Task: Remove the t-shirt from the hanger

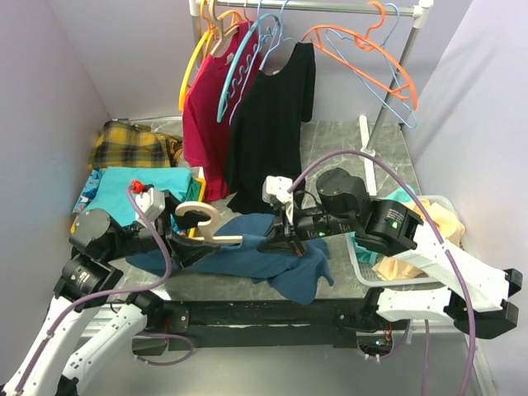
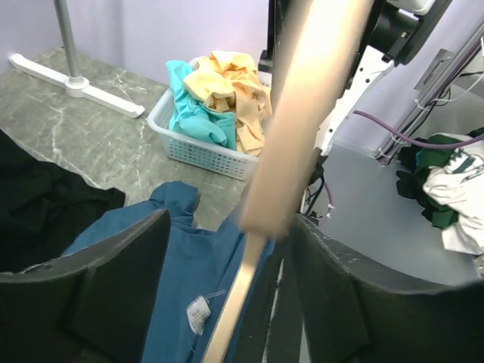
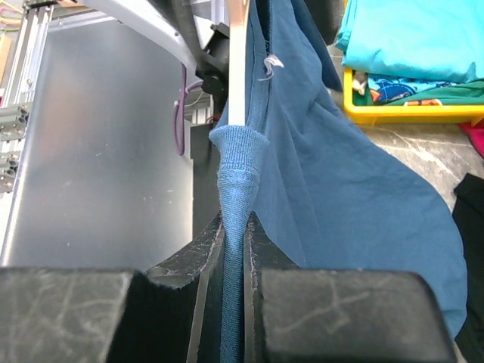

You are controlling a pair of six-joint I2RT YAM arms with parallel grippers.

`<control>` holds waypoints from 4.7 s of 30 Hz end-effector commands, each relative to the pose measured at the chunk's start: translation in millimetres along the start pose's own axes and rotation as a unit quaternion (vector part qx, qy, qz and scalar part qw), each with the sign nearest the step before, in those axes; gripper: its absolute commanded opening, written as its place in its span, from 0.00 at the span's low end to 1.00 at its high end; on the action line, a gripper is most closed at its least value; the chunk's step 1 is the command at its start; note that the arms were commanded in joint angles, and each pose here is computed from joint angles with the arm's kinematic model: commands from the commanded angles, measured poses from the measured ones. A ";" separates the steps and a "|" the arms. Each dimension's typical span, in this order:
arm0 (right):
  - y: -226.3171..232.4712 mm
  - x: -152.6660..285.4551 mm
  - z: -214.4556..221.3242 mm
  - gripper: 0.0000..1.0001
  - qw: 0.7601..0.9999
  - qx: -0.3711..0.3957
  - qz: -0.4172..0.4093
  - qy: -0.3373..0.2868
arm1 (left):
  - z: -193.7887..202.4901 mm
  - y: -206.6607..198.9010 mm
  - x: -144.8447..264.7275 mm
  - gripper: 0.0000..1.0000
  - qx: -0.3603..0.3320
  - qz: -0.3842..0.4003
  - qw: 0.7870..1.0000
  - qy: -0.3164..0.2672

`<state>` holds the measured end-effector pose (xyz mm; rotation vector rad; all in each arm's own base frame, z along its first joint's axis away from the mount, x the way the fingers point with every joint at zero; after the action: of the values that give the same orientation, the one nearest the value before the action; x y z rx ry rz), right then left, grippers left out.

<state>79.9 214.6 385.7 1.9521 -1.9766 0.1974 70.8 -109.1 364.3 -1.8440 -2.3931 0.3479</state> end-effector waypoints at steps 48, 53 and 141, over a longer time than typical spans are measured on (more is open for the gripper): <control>-55.7 -1.3 56.9 0.00 0.912 -0.077 0.396 -0.069 | -35.6 -41.3 51.1 0.01 -0.094 -0.110 0.989 -0.030; -57.9 19.3 68.3 0.00 0.871 -0.096 0.472 -0.093 | -27.7 -41.4 56.7 0.01 -0.091 -0.128 0.987 -0.021; -95.4 32.1 132.2 0.00 0.843 -0.127 0.514 -0.097 | -24.0 -42.6 54.3 0.01 -0.104 -0.083 0.991 0.022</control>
<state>140.8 166.1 269.8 0.8283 -2.7316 0.0311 30.3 -66.5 379.6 -1.5942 -2.5948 0.0653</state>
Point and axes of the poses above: each gripper's point midway between its finger pads, its own x axis back along the fingers, its own y axis along the line the jaws close on, z = x × y, the point moved 10 cm from there along x, back along the fingers, and after that the axes turned 1 degree about x, right-handed, at the moved point
